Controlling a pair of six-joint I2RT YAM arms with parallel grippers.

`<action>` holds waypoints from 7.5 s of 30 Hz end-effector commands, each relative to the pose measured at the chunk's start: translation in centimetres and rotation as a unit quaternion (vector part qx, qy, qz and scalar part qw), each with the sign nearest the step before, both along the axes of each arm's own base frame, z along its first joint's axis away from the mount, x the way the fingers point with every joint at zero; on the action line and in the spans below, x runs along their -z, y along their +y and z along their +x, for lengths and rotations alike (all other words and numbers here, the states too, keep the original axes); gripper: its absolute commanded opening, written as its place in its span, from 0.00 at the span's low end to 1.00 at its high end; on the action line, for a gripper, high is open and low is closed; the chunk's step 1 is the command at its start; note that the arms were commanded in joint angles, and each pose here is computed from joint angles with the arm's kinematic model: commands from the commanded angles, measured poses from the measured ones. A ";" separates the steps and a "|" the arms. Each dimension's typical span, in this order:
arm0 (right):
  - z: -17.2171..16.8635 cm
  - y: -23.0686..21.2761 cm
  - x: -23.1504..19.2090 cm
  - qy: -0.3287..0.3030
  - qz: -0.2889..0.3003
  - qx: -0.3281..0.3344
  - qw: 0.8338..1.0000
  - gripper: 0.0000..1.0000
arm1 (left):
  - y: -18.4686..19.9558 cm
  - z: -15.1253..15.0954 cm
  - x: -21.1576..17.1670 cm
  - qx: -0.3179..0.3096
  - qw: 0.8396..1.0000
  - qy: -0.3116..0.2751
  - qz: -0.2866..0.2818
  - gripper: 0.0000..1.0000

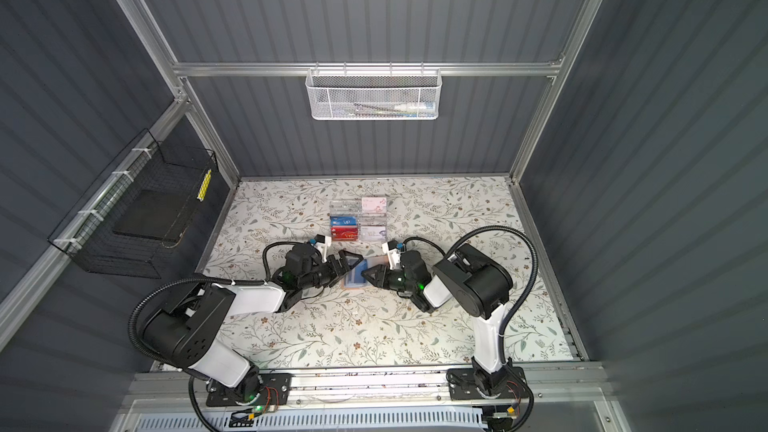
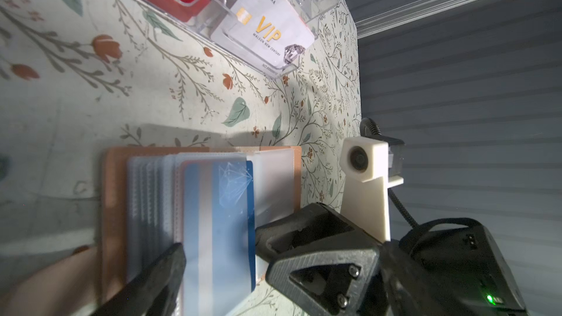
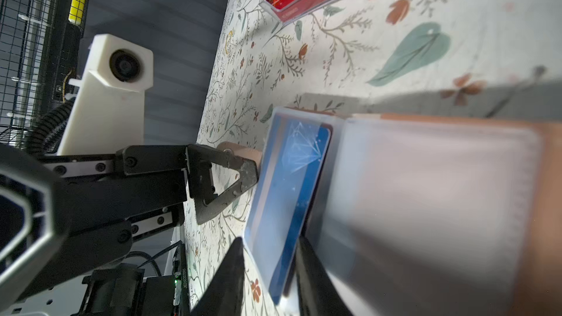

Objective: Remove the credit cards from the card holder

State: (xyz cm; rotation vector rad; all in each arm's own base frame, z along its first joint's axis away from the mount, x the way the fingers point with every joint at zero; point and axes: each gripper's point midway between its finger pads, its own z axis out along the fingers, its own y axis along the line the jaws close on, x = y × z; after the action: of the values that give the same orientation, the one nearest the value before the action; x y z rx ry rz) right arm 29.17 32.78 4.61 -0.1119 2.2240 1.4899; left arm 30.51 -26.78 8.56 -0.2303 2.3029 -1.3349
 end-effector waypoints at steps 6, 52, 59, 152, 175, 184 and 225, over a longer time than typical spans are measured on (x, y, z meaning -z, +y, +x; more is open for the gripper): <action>-0.3 0.5 -0.5 -0.010 0.022 -0.015 1.000 0.27 | 0.3 -0.9 1.7 0.008 1.000 0.016 0.018 1.00; 0.7 2.9 -2.3 -0.015 0.084 -0.029 0.996 0.22 | 0.8 -2.1 3.9 0.007 0.999 0.030 0.013 1.00; 0.7 2.8 -2.2 -0.013 0.081 -0.027 0.996 0.16 | 0.9 -2.1 3.7 0.008 0.999 0.028 0.014 1.00; 0.7 -1.1 -15.8 -0.047 0.011 -0.146 0.988 0.00 | 0.9 1.1 -13.2 0.080 0.975 -0.205 0.013 0.92; 3.4 -1.6 -16.0 -0.035 0.089 -0.130 0.987 0.00 | -0.9 2.4 -12.9 0.088 0.976 -0.196 -0.043 0.54; 3.5 -1.7 -15.5 -0.025 0.097 -0.134 0.986 0.00 | -1.0 2.3 -12.7 0.087 0.976 -0.197 -0.042 0.42; 4.3 -5.3 -15.7 -0.043 0.059 -0.053 0.996 0.52 | 0.6 3.3 -11.7 0.025 0.986 -0.164 -0.006 0.00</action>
State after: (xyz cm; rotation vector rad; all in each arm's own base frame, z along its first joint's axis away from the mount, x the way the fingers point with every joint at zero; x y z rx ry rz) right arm 33.54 27.88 20.73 -0.2567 2.0748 1.6749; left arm 33.98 -26.56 19.81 0.0610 2.0362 -1.3359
